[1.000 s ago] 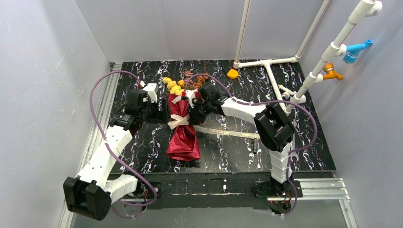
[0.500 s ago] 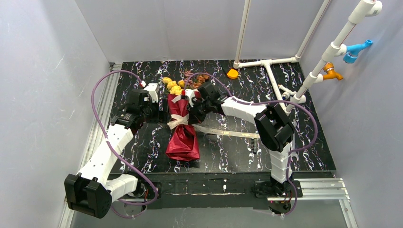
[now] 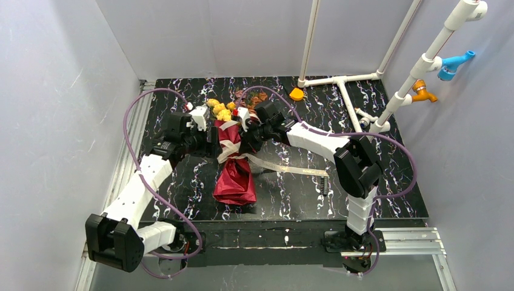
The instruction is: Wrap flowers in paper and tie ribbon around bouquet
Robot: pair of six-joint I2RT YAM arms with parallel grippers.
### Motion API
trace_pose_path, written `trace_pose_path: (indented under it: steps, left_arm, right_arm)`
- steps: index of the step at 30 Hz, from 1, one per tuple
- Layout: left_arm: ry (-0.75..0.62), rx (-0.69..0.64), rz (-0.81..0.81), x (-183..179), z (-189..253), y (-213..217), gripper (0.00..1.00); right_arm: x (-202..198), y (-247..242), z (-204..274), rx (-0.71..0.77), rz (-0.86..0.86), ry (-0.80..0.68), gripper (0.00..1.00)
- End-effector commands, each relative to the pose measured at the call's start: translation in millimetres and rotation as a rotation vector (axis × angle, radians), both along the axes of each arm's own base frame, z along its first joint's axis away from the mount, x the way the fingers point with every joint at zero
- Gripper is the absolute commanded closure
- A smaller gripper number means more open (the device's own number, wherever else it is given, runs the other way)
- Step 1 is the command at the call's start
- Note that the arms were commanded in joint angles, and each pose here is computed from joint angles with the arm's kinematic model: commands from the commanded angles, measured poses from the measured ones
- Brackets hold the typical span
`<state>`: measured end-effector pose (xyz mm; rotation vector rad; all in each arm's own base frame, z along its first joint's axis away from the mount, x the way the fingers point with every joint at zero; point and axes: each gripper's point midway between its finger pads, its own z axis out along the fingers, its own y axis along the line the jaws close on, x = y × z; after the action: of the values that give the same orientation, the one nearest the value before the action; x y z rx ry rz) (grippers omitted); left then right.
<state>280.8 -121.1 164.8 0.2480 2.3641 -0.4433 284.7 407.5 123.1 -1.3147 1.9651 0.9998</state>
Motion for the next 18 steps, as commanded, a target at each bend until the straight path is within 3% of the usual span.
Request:
trace_pose_path:
  steps: [1, 6, 13, 15, 18]
  left_arm:
    - [-0.081, -0.018, -0.103, 12, 11, -13, 0.26]
    - [-0.261, 0.083, -0.212, 21, 18, -8, 0.28]
    - [-0.72, 0.268, -0.86, -15, 22, -46, 0.28]
    - [-0.812, 0.335, -0.954, -19, 23, -50, 0.28]
    - [-0.856, 0.303, -1.019, -25, 28, -61, 0.3]
  right_arm:
    - [1, 4, 24, 0.048, -0.003, -0.032, 0.99]
    - [0, 5, 22, 0.049, -0.006, -0.017, 0.99]
    - [2, 6, 21, 0.048, -0.012, -0.001, 0.99]
    - [3, 7, 19, 0.043, -0.016, 0.009, 0.99]
    - [5, 9, 19, 0.04, -0.026, 0.037, 0.99]
